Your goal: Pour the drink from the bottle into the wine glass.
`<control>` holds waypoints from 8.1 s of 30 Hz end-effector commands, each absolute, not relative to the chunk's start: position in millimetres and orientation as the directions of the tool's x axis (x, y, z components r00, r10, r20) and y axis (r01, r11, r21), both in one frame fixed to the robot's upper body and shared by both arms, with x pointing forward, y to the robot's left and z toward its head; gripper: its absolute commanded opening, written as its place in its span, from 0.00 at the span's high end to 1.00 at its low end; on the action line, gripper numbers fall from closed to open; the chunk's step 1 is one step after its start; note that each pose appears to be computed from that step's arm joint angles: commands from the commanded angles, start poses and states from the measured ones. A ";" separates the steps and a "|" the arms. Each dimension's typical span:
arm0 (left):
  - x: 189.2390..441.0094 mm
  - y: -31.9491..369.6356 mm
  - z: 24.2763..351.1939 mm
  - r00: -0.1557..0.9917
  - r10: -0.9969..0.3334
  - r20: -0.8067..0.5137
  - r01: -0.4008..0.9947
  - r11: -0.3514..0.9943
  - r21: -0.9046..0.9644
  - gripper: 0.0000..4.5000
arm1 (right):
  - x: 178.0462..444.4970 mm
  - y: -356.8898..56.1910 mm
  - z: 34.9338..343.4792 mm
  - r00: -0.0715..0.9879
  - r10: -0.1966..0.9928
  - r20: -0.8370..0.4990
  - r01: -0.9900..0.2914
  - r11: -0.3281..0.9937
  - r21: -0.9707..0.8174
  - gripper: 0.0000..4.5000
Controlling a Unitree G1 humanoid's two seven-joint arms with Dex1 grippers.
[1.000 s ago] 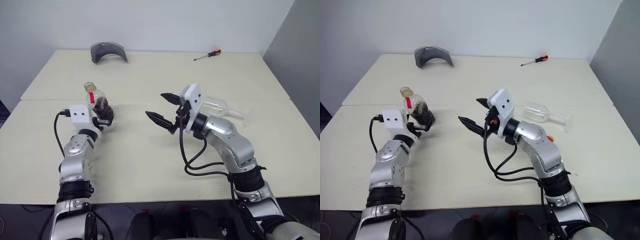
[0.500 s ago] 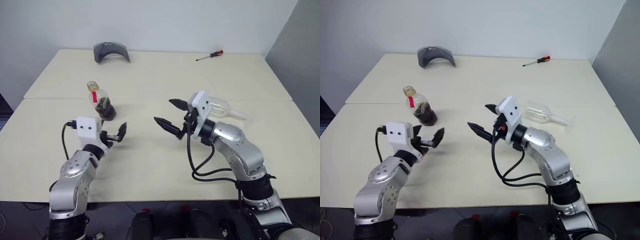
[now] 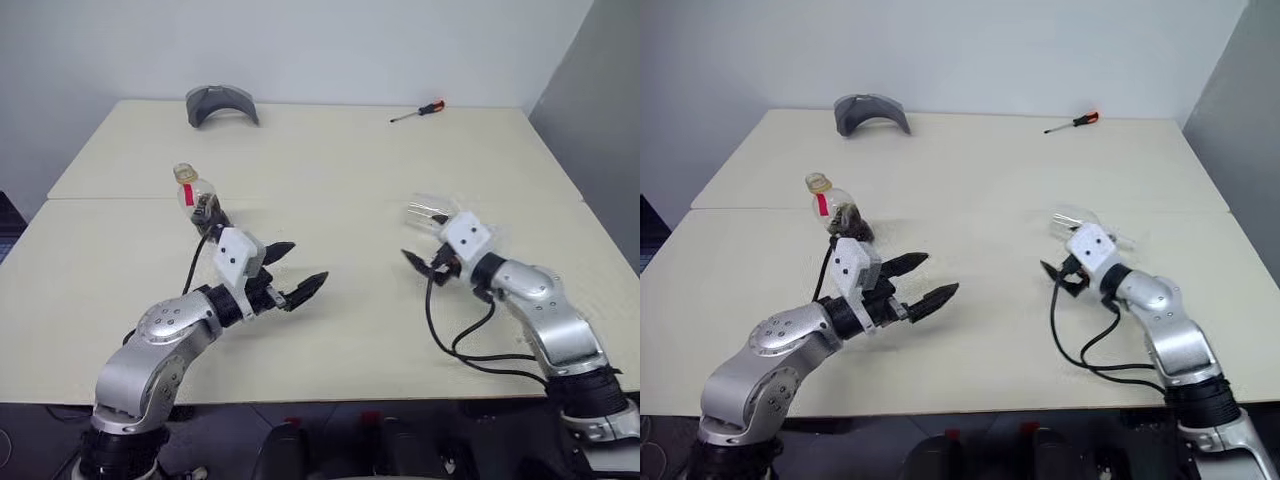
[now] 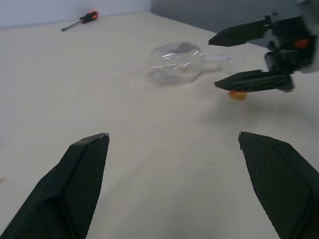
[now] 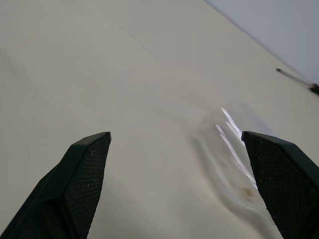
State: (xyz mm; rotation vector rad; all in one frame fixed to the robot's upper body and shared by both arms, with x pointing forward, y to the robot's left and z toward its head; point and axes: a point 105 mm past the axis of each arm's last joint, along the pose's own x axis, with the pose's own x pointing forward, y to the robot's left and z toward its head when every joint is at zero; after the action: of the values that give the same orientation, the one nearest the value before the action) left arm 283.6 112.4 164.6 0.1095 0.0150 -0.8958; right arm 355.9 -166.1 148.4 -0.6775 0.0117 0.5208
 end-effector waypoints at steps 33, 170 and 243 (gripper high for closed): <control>286.8 74.5 171.7 0.516 -0.856 0.027 0.848 0.516 0.121 0.01 | 430.1 -221.2 141.2 0.976 0.109 -0.188 -0.211 0.273 -0.938 0.00; 223.1 162.2 147.2 0.936 -0.351 0.031 0.352 0.933 -0.073 0.00 | 402.7 7.6 88.9 0.815 0.575 -0.066 -0.579 0.810 -0.094 0.96; 353.6 263.0 143.4 0.978 0.120 0.168 -0.133 0.989 0.068 0.00 | 268.6 -51.0 188.5 0.433 0.895 0.108 -0.886 0.444 -0.131 0.01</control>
State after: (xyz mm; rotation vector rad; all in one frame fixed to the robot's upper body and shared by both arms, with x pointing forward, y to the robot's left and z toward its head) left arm 352.1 260.9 129.7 0.0577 -0.1112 0.1267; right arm 271.4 -54.7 176.9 -0.0473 -0.1092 1.0970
